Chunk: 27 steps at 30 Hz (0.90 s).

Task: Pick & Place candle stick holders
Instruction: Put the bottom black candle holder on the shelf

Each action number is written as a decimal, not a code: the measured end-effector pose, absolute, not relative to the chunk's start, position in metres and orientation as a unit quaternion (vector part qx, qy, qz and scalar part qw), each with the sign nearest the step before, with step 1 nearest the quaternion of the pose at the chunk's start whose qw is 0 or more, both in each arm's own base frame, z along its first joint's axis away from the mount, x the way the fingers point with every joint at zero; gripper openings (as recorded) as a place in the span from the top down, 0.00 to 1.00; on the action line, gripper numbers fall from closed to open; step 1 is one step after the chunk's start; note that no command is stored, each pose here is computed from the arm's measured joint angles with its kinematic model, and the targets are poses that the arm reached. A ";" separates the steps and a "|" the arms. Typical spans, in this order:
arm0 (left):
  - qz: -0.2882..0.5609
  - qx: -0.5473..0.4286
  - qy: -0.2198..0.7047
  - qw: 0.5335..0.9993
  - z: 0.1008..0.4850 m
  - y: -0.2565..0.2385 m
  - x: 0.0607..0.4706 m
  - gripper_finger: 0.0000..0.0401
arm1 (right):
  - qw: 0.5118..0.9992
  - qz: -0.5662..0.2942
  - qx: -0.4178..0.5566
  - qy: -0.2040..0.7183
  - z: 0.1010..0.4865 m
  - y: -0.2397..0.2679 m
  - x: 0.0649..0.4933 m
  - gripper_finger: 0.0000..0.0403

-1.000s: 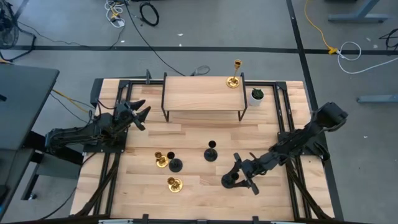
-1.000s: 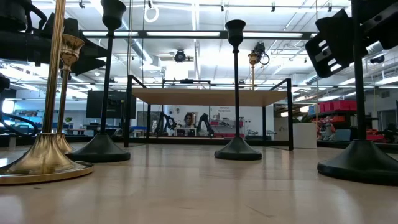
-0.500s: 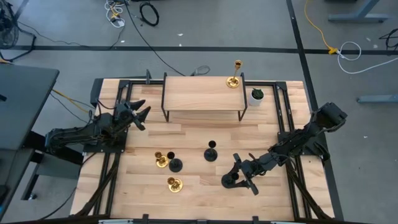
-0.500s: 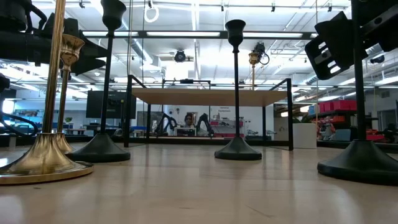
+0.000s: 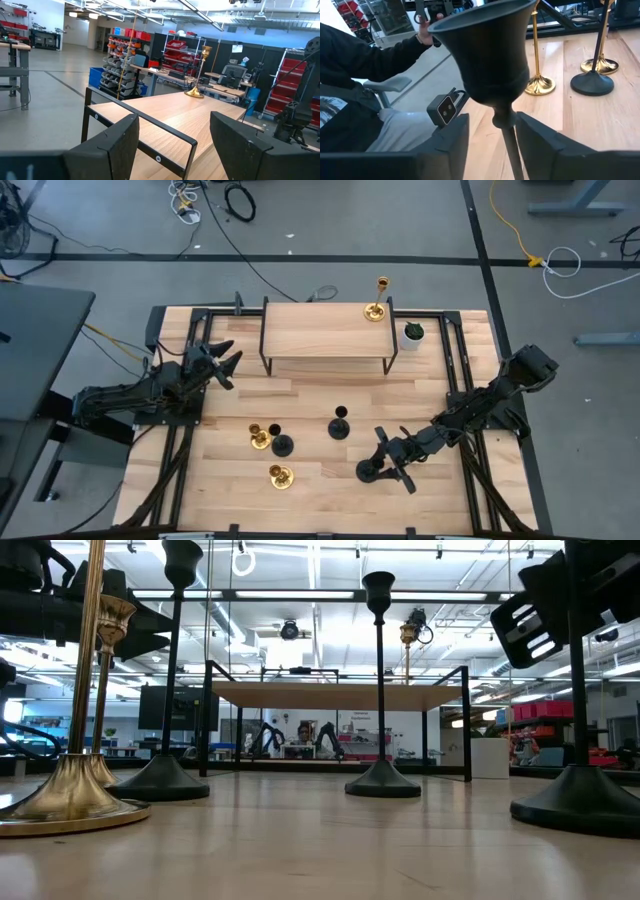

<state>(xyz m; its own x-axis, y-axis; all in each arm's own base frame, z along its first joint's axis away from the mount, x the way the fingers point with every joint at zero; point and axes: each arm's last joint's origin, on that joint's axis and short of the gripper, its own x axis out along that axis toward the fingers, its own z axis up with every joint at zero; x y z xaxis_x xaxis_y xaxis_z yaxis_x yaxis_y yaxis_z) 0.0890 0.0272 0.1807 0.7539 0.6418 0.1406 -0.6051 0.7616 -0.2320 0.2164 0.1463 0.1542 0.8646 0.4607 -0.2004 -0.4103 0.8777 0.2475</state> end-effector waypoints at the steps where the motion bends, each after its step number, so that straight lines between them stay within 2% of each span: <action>1: 0.334 -0.086 -0.106 0.932 0.181 0.027 0.089 0.39 | 0.960 0.227 0.099 0.128 0.154 0.146 0.216 0.65; 14: 0.334 -0.086 -0.106 0.932 0.181 0.027 0.089 0.39 | 0.962 0.226 0.094 0.124 0.155 0.146 0.217 0.97; 27: 0.334 -0.086 -0.106 0.933 0.181 0.027 0.089 0.39 | 0.960 0.229 0.094 0.129 0.155 0.145 0.217 0.99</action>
